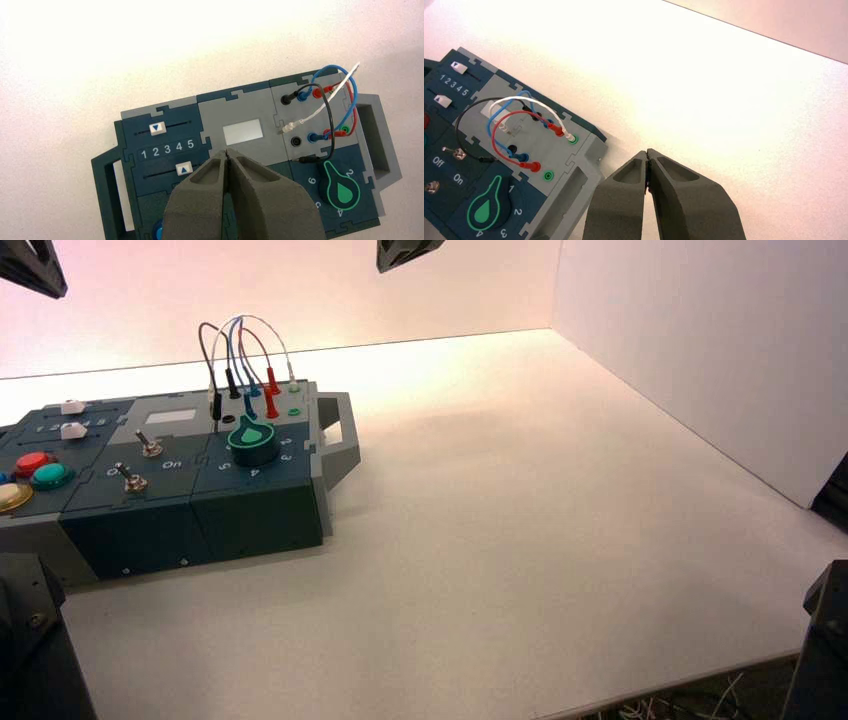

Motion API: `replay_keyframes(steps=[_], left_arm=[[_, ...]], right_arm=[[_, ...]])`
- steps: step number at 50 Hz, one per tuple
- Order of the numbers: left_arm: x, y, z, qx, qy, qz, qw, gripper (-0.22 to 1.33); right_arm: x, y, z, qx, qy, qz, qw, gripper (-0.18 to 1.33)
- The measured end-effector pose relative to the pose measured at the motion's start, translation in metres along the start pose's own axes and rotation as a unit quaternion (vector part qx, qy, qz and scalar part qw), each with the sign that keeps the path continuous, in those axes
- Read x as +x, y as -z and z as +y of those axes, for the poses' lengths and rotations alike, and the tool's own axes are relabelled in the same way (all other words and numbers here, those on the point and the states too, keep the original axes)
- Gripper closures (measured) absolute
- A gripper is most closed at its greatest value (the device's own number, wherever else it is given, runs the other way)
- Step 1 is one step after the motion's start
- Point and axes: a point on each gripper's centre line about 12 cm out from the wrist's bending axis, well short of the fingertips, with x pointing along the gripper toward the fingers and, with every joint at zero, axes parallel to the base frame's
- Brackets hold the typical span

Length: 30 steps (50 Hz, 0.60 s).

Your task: Flip the bottom switch off with the left gripper.

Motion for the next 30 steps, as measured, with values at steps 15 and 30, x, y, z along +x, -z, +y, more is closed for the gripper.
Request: replay_keyframes(steps=[15,30], left_arm=[[0.0007,0.0006,-0.0004,-0.002,0.002,0.002,1.0,1.29],[0.001,0.0011,-0.0005,-0.003,0.003,0.002,1.0,1.29]], right_arm=[[0.0001,0.0026,0.0002,0.001,-0.003,0.009,1.0,1.29],[-0.0061,-0.0006,-0.0016,0.002,-0.002,0.004,1.0,1.29]])
